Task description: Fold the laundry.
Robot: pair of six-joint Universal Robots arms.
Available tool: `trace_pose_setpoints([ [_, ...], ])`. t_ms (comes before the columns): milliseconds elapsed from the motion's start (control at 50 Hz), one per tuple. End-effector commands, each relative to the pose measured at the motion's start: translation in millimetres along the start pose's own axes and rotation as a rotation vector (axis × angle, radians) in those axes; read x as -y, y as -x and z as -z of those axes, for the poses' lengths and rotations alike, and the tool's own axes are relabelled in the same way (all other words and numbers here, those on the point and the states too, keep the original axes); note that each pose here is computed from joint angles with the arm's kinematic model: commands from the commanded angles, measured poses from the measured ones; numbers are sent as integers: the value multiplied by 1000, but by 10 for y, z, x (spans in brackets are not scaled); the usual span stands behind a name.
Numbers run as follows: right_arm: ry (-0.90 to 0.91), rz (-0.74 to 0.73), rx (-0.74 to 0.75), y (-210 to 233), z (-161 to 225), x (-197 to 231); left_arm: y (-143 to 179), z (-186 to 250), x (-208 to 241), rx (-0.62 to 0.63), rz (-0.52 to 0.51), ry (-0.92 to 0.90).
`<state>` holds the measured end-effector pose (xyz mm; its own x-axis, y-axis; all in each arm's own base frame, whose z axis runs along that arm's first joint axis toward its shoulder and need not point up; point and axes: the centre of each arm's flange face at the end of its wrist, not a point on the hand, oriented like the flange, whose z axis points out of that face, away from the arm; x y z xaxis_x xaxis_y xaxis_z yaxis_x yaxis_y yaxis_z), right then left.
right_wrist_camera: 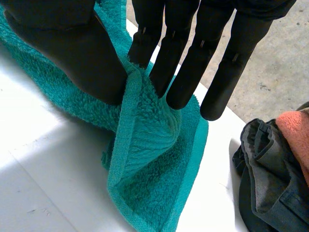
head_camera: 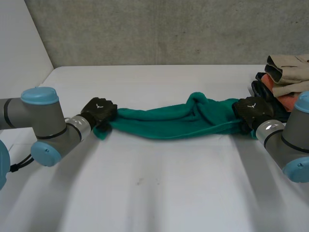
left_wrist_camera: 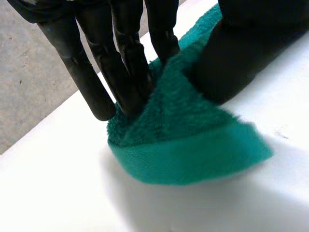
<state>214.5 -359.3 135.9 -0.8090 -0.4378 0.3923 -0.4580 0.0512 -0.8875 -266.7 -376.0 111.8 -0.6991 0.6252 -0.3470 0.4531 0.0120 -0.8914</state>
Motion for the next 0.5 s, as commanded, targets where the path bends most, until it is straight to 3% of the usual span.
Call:
trace_pose_setpoints([
  [20,-10,13,-8,-25,17,51,-30,26,34,30,-48,8],
  [120,-49,47,-29,-116,97,280,156,331,588,142,-58,-58],
  [320,-204,146,-130,-598,860,1500,377,1450,1798,275,-3,-355],
  [400,-252,175,-151,-707,1218,1899,393,1820,2028,298,-1,-395],
  [500,-235,227,-145,-734,1409,2050,361,1991,2058,291,8,-366],
])
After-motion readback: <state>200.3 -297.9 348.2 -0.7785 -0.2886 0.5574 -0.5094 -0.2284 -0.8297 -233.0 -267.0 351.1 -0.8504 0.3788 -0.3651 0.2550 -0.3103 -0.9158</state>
